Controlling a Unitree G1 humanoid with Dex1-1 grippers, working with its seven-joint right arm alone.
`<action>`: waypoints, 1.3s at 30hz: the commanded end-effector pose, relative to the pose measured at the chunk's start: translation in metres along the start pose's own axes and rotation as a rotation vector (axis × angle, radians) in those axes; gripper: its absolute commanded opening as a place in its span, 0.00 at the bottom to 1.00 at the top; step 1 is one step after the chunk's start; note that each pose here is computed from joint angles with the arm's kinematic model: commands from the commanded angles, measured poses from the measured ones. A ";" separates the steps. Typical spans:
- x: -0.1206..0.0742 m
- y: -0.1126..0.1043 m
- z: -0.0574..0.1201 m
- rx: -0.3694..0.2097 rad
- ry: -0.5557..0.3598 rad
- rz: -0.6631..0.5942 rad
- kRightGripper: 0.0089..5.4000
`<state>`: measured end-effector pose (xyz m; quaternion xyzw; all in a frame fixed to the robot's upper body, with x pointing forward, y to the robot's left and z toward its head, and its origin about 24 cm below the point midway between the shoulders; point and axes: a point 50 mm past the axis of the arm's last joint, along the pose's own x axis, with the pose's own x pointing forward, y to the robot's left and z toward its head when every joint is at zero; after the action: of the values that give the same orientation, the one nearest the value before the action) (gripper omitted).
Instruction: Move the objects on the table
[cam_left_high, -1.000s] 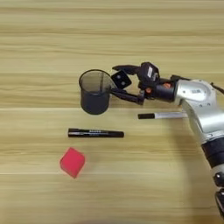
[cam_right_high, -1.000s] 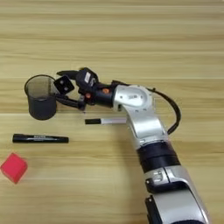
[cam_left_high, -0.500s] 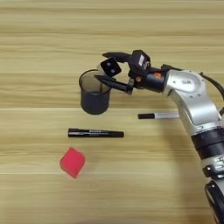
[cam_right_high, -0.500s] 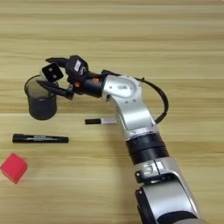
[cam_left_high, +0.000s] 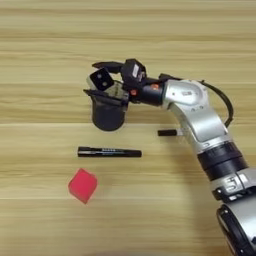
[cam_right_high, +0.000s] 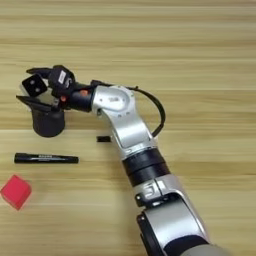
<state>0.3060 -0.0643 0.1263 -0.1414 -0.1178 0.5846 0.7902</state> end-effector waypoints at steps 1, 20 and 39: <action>0.020 -0.011 0.039 -0.122 -0.101 0.010 0.58; 0.062 0.039 0.038 -0.089 -0.117 0.199 0.58; 0.092 0.097 0.000 0.009 -0.016 0.367 0.58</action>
<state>0.2419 0.0373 0.0665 -0.1449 -0.0297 0.7290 0.6683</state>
